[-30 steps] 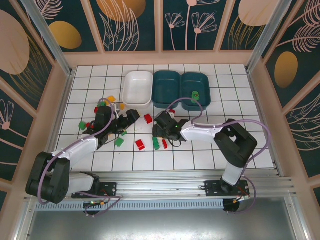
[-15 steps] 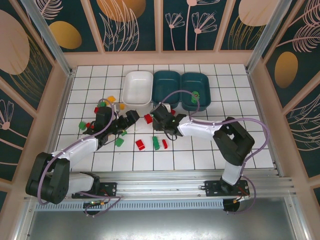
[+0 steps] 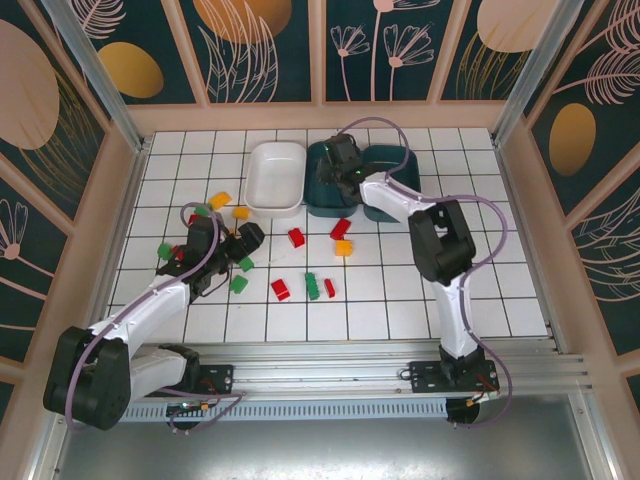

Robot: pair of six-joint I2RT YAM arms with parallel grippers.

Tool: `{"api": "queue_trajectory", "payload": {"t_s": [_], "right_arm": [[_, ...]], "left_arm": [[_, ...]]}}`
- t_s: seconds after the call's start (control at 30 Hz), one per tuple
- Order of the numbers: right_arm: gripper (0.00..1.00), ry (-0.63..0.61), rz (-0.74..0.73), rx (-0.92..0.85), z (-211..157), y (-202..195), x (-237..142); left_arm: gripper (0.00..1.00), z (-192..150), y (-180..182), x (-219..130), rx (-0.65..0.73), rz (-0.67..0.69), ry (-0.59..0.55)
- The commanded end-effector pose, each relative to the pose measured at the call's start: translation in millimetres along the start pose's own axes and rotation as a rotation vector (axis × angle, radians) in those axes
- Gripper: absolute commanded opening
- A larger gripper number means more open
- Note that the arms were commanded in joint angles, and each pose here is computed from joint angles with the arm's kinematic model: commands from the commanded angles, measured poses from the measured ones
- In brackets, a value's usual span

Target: Sort the legos into containers by color

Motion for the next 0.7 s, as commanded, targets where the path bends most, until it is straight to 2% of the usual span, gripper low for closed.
{"api": "queue_trajectory", "payload": {"t_s": [0.0,0.13,0.3,0.43,0.57,0.67], "right_arm": [[0.48,0.035,-0.024,-0.044,6.7,3.9,-2.2],[0.62,-0.017,-0.023,-0.041,21.7,3.8,-21.8],[0.62,-0.079,-0.004,-0.055,26.9,10.0,-65.1],[0.62,-0.076,0.089,-0.126,-24.1,47.5,-98.7],[0.64,0.023,0.152,-0.198,-92.9,77.8,-100.2],[0.65,0.07,0.072,-0.275,-125.7,78.9,-88.7]], "left_arm": [[0.98,10.0,11.0,-8.3,0.006,0.082,-0.054],[0.99,7.3,13.7,-6.7,-0.012,0.09,-0.038],[0.98,9.8,-6.8,-8.8,0.018,0.029,-0.019],[0.99,16.4,-16.2,-12.1,0.049,0.009,-0.053],[0.99,18.7,-24.0,-14.6,0.033,-0.071,-0.094],[0.99,20.5,-41.3,-20.0,0.015,-0.212,-0.123]]}}
Point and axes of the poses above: each hand's point on the last joint's axis, 136 mm out from that joint toward the fingers, its own x axis out along the fingers, its own y axis along the line the jaws close on, z = x × y, the point moved 3 cm from there along -x, back along the fingers, and after that the axes turned 2 degrees about x, right-handed, at the moved point
